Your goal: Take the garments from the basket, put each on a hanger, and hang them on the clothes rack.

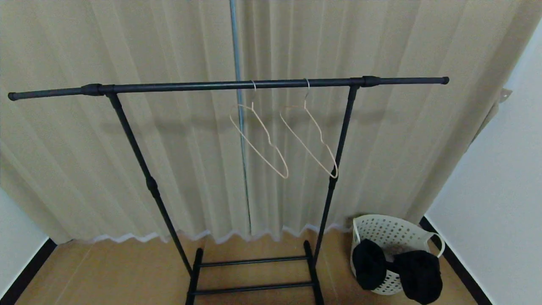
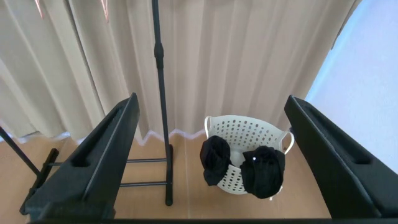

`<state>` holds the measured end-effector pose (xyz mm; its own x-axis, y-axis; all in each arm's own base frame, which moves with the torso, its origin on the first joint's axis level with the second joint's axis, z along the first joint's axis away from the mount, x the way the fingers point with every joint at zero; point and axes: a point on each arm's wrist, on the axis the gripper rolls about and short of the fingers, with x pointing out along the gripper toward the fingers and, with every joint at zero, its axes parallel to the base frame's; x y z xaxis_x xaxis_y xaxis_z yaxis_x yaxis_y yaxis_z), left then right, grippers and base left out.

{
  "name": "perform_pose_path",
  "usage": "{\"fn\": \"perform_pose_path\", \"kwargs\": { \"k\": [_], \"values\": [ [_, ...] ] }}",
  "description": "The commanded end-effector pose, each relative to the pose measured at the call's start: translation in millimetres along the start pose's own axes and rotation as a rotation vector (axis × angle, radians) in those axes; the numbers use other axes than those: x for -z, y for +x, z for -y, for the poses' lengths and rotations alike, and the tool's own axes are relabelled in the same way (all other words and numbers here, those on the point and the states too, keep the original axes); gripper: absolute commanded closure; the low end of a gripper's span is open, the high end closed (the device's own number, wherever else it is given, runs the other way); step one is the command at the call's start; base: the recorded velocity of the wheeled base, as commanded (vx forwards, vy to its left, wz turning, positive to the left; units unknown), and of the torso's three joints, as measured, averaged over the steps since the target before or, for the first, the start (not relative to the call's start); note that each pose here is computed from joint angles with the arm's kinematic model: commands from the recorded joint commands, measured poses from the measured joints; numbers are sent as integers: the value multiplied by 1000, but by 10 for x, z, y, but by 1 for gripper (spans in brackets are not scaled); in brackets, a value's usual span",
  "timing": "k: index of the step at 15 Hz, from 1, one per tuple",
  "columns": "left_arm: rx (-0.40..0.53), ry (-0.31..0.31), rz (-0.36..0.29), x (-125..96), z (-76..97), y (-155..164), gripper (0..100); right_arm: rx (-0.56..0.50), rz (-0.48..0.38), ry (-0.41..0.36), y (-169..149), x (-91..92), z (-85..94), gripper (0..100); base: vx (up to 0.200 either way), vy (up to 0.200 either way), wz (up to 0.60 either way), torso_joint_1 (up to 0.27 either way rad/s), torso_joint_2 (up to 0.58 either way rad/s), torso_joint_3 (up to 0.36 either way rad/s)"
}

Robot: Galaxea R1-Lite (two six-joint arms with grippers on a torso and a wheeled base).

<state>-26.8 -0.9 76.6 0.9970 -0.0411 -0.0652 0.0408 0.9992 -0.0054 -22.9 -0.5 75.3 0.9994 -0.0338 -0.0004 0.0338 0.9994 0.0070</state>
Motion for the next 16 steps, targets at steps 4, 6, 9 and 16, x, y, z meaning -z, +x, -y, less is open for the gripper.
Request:
{"fn": "perform_pose_path", "kwargs": {
  "k": [4,6,9,16],
  "values": [
    [0,0,-1,-1,0,1,0,-6,-1,-4,1,0,-1,0,0,0,0,0,0,0],
    [5,6,-1,-1,1,1,0,-5,0,-2,1,-2,-1,0,0,0,0,0,0,0],
    [5,6,-1,-1,1,1,0,-5,0,-4,1,-2,-1,0,0,0,0,-24,43,32],
    [0,7,-2,4,0,2,0,-5,0,-5,1,-2,-1,0,0,0,0,-154,364,198]
  ]
}}
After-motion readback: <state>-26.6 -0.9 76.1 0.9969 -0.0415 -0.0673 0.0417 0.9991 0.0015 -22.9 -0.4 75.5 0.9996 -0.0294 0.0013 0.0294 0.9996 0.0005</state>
